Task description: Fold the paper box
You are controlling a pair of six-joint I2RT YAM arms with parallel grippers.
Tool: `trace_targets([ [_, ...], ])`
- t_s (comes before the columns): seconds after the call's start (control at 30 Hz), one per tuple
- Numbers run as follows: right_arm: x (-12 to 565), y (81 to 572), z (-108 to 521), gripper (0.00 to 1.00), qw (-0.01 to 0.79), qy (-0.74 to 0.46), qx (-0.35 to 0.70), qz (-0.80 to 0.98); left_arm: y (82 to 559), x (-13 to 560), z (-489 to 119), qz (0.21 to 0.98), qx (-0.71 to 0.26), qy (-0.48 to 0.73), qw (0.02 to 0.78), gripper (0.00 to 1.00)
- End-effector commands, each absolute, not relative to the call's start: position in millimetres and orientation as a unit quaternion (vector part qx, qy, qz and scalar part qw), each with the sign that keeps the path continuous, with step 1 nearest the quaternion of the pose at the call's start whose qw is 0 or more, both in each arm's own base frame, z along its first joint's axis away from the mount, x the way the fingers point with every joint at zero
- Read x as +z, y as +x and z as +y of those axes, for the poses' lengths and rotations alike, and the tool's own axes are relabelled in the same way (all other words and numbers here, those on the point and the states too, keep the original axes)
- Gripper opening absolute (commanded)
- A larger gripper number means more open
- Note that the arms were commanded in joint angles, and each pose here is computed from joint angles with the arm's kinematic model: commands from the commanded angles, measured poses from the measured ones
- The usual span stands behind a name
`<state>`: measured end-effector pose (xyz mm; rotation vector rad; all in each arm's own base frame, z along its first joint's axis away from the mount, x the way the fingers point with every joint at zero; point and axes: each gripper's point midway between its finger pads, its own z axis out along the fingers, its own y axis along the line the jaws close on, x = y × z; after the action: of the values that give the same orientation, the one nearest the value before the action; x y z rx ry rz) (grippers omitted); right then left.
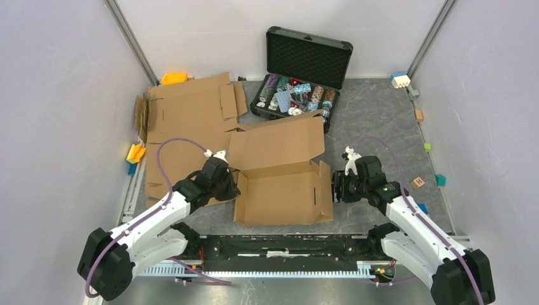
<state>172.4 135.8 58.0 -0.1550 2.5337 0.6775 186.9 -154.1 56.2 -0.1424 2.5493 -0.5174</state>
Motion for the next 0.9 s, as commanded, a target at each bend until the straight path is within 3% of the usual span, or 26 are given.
trace_targets([
  [0.0, 69.3, 180.6, 144.6, 0.60, 0.265, -0.073, 0.256, 0.927, 198.6, 74.7, -157.3, 0.937, -0.185, -0.056, 0.292, 0.02],
  [0.43, 51.8, 185.5, 141.9, 0.64, 0.258, -0.073, 0.225, 0.937, 201.6, 83.9, -167.6, 0.932, -0.166, -0.049, 0.318, 0.02],
  [0.63, 56.9, 174.5, 162.6, 0.64, 0.263, -0.089, 0.299, 0.913, 201.2, 84.2, -164.2, 0.931, -0.163, -0.053, 0.323, 0.02],
  [0.87, 71.7, 173.4, 157.7, 0.65, 0.278, -0.100, 0.289, 0.911, 202.1, 84.4, -162.5, 0.930, -0.159, -0.054, 0.326, 0.02],
])
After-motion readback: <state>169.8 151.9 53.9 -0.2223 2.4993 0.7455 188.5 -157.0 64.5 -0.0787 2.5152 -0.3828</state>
